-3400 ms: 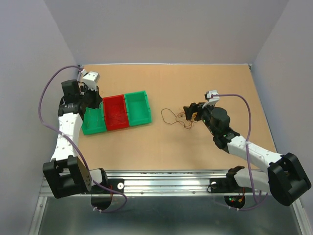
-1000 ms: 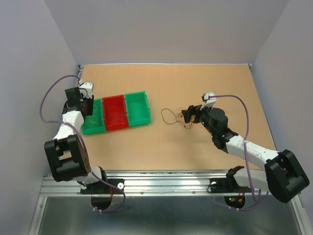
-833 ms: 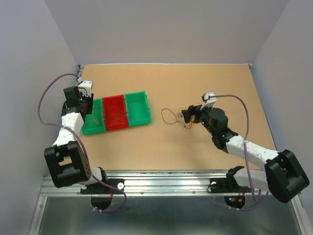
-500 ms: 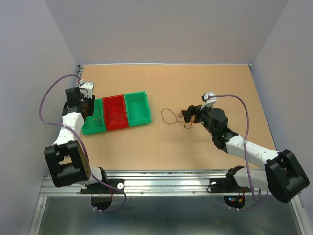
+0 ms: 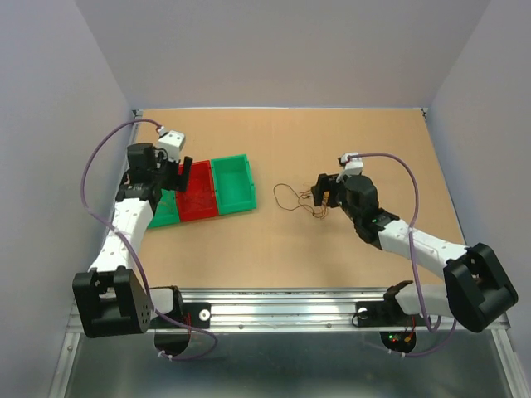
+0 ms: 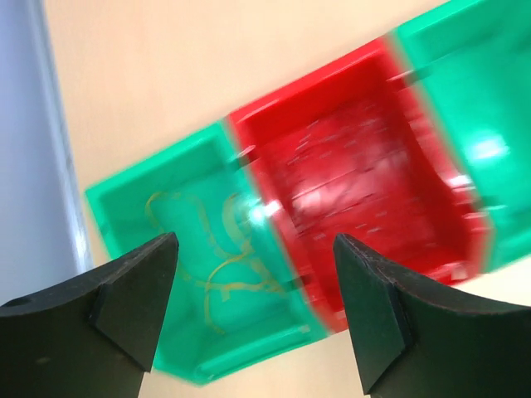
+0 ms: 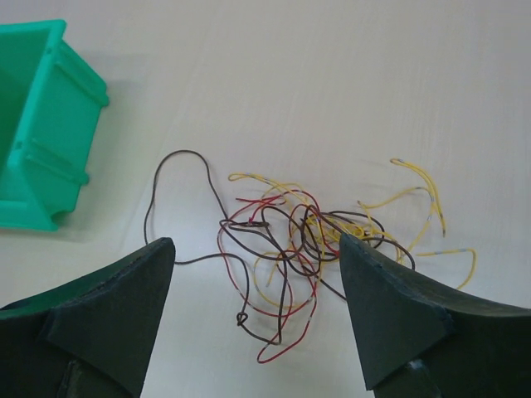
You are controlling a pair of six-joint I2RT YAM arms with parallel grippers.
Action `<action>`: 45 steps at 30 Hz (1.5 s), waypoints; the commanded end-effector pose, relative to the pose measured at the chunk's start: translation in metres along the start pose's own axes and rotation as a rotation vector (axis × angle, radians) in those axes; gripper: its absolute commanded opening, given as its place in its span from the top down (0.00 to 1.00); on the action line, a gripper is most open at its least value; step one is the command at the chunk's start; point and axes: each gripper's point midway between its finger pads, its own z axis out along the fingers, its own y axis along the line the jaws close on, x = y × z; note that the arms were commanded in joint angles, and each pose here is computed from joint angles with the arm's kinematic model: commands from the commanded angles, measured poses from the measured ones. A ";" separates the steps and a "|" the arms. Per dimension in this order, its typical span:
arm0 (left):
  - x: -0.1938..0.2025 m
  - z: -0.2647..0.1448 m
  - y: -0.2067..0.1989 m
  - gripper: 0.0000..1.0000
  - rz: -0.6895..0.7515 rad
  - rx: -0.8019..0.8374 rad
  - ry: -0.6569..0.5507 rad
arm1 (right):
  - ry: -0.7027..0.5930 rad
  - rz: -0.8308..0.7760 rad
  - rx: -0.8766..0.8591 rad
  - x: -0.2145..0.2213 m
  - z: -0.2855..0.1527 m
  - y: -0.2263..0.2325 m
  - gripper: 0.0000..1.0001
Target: Untangle the cables
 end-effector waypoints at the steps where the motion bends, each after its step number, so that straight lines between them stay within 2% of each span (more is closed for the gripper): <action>1: -0.059 -0.017 -0.049 0.13 0.062 0.100 -0.174 | 0.014 0.022 0.106 -0.014 0.003 -0.013 0.18; 4: -0.093 -0.018 -0.089 0.13 0.088 0.186 -0.236 | 0.024 0.041 0.186 -0.014 0.003 -0.025 0.24; 8: -0.130 -0.016 -0.154 0.13 0.142 0.297 -0.303 | -0.001 0.063 0.437 -0.016 -0.005 -0.072 0.24; 10: -0.145 -0.017 -0.193 0.14 0.171 0.360 -0.345 | 0.003 0.110 0.476 -0.013 -0.007 -0.093 0.27; 11: -0.159 -0.020 -0.204 0.14 0.172 0.379 -0.408 | 0.015 0.128 0.463 -0.010 -0.006 -0.096 0.28; 13: -0.160 -0.025 -0.235 0.14 0.184 0.452 -0.444 | 0.034 0.162 0.495 -0.002 -0.004 -0.111 0.29; 18: -0.168 -0.033 -0.268 0.14 0.171 0.563 -0.513 | 0.098 0.202 0.494 0.013 0.016 -0.123 0.28; 23: -0.146 -0.033 -0.270 0.14 0.169 0.577 -0.525 | 0.150 0.196 0.528 0.033 0.048 -0.134 0.29; 26: -0.130 -0.030 -0.270 0.14 0.177 0.575 -0.511 | 0.135 0.207 0.465 0.031 0.060 -0.126 0.45; 27: -0.129 -0.031 -0.269 0.14 0.178 0.576 -0.510 | 0.125 0.220 0.434 0.027 0.061 -0.120 0.69; 28: -0.126 -0.029 -0.270 0.14 0.179 0.575 -0.502 | 0.113 0.225 0.413 0.024 0.060 -0.116 0.82; 30: -0.125 -0.029 -0.270 0.14 0.184 0.576 -0.499 | 0.055 0.245 0.360 0.008 0.055 -0.107 0.99; 34: -0.120 -0.028 -0.273 0.14 0.193 0.599 -0.488 | -0.087 0.236 0.180 -0.026 0.012 -0.077 1.00; 38: -0.118 -0.035 -0.280 0.15 0.210 0.643 -0.499 | -0.244 0.167 -0.136 -0.066 -0.035 -0.023 0.99; 39: -0.117 -0.039 -0.282 0.15 0.215 0.666 -0.507 | -0.254 0.143 -0.244 -0.068 -0.047 -0.004 0.99; 42: -0.119 -0.059 -0.288 0.15 0.235 0.725 -0.561 | -0.332 0.093 -0.425 -0.082 -0.087 0.026 0.99; 45: -0.116 -0.077 -0.296 0.14 0.259 0.812 -0.597 | -0.359 0.053 -0.554 -0.085 -0.114 0.047 0.99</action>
